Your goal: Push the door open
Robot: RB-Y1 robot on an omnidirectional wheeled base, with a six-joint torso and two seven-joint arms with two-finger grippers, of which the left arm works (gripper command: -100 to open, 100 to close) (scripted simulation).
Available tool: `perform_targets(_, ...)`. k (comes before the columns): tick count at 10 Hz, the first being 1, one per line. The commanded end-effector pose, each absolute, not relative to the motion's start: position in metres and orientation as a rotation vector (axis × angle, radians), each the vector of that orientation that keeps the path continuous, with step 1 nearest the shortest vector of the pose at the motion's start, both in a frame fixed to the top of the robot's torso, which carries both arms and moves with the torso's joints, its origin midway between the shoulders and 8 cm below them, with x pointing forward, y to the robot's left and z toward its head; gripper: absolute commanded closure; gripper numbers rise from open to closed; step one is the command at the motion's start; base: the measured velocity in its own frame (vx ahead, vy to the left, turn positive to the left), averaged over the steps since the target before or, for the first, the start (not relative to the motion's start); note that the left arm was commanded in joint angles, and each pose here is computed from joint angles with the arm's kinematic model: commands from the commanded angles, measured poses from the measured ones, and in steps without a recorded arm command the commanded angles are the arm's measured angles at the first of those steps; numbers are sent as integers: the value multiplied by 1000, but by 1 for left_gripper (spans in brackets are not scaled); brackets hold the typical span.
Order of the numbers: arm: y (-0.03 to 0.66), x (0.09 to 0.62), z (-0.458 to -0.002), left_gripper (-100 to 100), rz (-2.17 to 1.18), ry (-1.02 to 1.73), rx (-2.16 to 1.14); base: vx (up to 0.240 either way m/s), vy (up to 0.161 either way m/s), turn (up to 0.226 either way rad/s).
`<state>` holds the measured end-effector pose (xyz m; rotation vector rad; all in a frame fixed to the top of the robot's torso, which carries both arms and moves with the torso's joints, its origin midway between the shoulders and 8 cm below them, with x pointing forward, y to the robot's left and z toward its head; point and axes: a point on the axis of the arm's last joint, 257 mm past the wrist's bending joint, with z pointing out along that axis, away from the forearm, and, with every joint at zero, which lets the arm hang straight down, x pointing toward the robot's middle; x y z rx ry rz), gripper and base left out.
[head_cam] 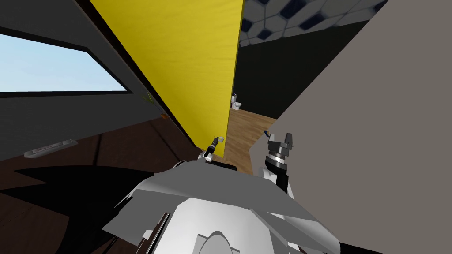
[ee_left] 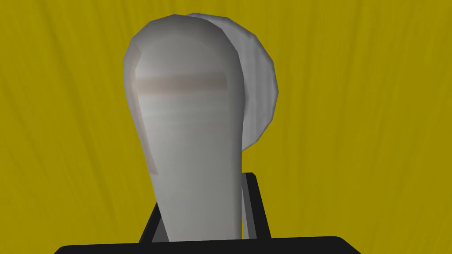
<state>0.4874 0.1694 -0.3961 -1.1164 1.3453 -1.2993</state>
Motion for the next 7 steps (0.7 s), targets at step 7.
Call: perform_targets(7,220,495,-390,100,-1216,1245,-1170,134,-104,60)
